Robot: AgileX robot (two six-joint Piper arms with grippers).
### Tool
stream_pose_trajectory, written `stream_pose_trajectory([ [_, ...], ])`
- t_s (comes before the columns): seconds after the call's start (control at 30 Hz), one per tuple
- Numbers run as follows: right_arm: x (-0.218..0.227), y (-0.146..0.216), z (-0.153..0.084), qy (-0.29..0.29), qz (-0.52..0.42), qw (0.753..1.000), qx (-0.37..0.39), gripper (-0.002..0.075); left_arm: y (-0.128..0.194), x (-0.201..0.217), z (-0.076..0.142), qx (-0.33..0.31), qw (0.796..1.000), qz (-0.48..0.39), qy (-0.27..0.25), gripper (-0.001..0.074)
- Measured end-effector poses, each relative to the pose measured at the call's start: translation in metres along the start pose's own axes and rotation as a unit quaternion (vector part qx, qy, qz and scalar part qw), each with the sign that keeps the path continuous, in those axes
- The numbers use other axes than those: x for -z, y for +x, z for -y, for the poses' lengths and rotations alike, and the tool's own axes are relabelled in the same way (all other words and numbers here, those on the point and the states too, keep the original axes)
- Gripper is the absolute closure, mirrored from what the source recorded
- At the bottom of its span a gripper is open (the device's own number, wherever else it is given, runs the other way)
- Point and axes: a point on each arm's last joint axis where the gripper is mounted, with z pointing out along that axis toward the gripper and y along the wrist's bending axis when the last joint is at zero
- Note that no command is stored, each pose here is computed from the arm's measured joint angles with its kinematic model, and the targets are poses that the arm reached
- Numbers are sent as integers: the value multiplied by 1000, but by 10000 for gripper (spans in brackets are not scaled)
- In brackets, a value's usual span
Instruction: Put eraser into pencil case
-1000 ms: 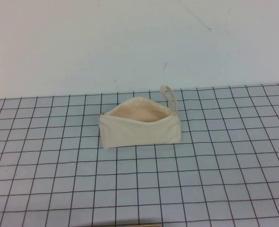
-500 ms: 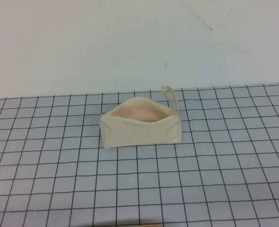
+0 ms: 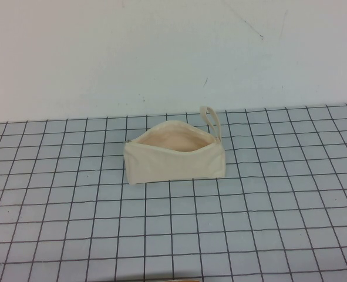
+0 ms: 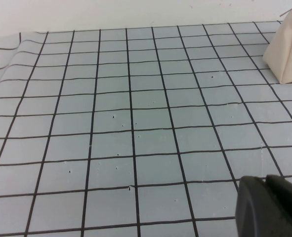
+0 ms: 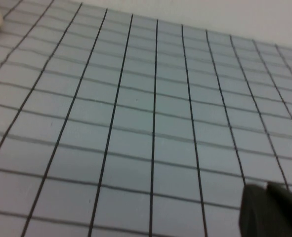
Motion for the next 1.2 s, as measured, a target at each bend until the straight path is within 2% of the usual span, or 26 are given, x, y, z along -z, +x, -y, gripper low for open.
stream_pose_trajectory([
  [0.17,0,2,0,-3,-11,1000,-1,725,0,0,0,0,1000,0,0,736],
  [0.57,0,2,1,6,-17,997,-70,725,0,0,0,0,1000,0,0,736],
  [1.2,1,3,2,9,-19,997,-69,725,0,0,0,0,1000,0,0,737],
])
